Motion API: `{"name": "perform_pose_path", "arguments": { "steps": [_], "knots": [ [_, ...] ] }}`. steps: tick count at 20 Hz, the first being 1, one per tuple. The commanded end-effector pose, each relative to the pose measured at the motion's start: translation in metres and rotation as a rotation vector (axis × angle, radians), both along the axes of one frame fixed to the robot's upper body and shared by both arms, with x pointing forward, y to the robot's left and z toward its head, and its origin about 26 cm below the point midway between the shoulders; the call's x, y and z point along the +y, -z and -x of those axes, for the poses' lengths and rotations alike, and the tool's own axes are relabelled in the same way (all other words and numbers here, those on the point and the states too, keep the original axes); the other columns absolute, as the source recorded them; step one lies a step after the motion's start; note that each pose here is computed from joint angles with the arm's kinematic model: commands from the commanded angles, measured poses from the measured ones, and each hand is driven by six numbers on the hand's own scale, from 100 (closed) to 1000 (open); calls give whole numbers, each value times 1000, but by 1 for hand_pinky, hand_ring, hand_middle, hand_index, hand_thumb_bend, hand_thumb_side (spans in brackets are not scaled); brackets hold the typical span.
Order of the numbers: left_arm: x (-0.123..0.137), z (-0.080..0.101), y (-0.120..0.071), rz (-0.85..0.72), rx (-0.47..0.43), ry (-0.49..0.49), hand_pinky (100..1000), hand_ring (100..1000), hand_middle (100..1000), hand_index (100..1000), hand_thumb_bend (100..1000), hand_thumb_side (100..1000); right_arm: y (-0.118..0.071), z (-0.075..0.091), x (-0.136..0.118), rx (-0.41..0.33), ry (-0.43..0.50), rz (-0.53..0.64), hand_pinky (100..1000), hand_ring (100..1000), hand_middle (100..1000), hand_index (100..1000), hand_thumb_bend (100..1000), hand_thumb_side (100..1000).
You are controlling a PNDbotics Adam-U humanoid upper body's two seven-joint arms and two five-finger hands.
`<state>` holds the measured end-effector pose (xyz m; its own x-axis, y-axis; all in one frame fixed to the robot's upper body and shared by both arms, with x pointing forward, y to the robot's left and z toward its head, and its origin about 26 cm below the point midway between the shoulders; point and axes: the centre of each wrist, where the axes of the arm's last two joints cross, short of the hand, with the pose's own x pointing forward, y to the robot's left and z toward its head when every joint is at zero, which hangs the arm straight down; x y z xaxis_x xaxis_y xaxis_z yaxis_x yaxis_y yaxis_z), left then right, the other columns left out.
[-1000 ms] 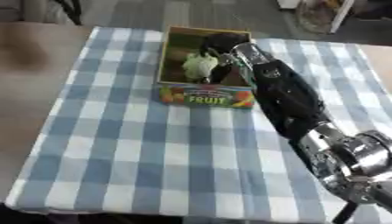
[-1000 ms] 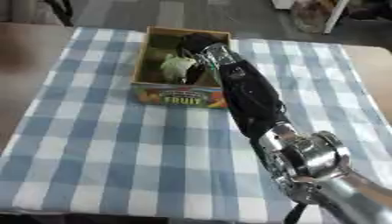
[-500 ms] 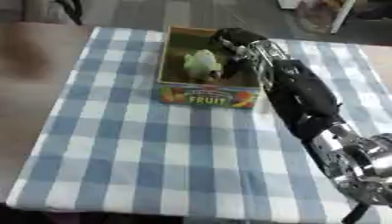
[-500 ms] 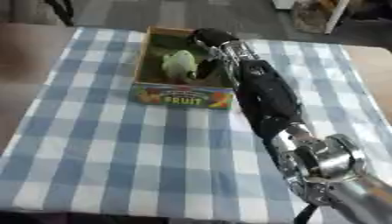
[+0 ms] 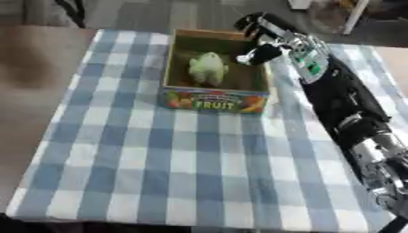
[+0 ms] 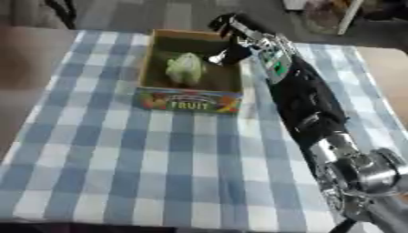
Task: Pick up objects on the table and place them in the box.
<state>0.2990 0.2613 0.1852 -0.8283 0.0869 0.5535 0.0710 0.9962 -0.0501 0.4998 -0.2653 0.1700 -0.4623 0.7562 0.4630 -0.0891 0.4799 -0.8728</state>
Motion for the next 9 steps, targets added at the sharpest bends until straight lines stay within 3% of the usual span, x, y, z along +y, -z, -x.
{"name": "perform_pose_path", "arguments": {
  "steps": [1,9],
  "knots": [
    [3,2,-8,-7,-28,-14,638,558,597,716,100,612,-26,8,-27,-156,26,-93,609,699,727,829,453,185],
    [4,3,-8,-8,-27,-25,639,558,597,716,100,612,-23,32,-44,-305,111,-275,531,601,622,762,452,124]
  ]
}}
